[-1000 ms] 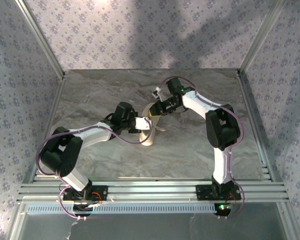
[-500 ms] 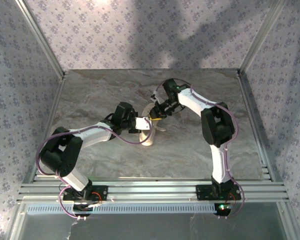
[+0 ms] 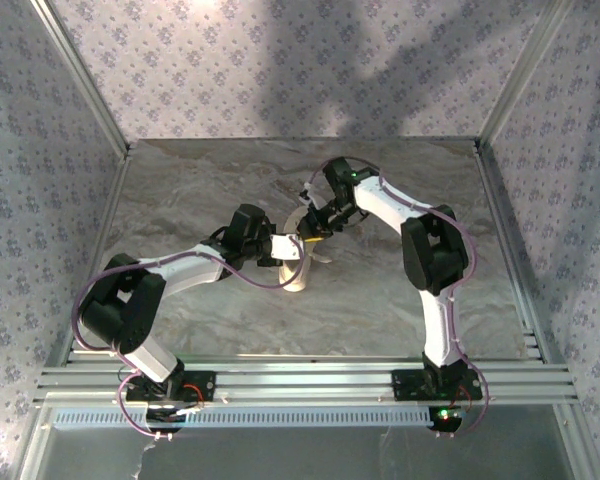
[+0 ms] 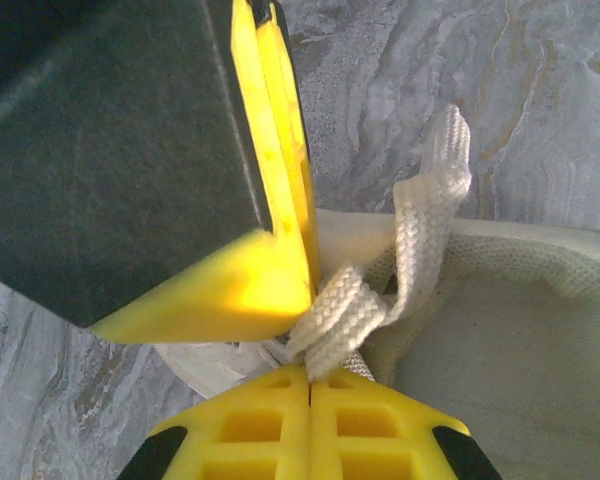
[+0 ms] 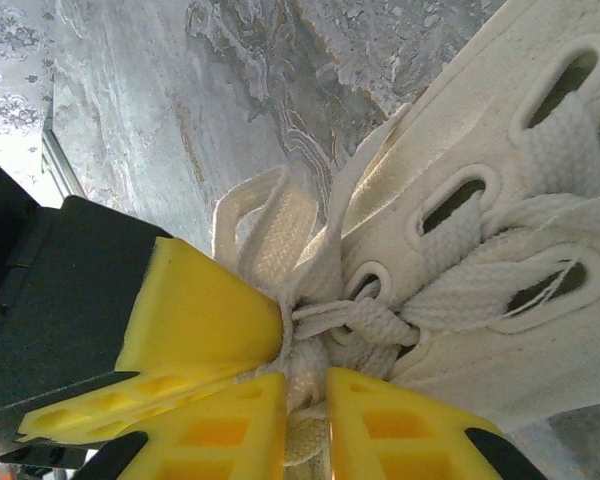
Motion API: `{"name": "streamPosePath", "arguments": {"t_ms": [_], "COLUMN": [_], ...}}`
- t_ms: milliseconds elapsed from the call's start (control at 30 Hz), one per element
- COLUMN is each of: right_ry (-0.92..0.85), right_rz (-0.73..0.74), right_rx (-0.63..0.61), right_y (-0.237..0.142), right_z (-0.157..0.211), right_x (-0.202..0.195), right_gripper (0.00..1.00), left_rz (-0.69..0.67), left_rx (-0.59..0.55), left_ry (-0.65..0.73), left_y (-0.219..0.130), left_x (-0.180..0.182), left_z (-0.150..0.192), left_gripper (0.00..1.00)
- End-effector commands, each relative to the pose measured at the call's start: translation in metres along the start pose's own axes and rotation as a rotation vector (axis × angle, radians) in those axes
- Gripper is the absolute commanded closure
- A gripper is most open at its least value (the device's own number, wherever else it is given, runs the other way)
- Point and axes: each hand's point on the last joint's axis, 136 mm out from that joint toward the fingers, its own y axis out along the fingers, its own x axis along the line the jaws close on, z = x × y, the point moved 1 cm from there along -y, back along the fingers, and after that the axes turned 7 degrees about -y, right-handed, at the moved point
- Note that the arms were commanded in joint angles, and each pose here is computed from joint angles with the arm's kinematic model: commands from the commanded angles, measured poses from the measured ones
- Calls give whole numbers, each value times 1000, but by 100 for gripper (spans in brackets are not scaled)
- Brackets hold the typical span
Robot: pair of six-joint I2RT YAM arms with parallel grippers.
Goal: Tie the shoes
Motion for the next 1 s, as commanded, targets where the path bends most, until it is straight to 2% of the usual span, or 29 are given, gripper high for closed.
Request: {"name": "streamPosePath", "arguments": {"t_ms": [0, 200, 367, 767, 967], "right_ry": [-4, -12, -22, -40, -49], "right_rz": [-7, 39, 76, 89, 99], "right_rx": [41, 100, 102, -98, -135], "right_y": [8, 17, 16, -26, -36], "right_z": [4, 12, 9, -19, -19], "right_x": [2, -2, -5, -2, -2], "right_gripper": [80, 81, 100, 100, 100], "left_rz": [57, 61, 62, 58, 54], "left_rx": [26, 32, 35, 51, 50], "left_ry": [10, 18, 21, 17, 11], "left_y": [-1, 0, 0, -2, -2], "left_x": [-16, -17, -17, -19, -18], "left_z": [6, 6, 6, 11, 10], "left_gripper": [100, 100, 100, 100, 100]}}
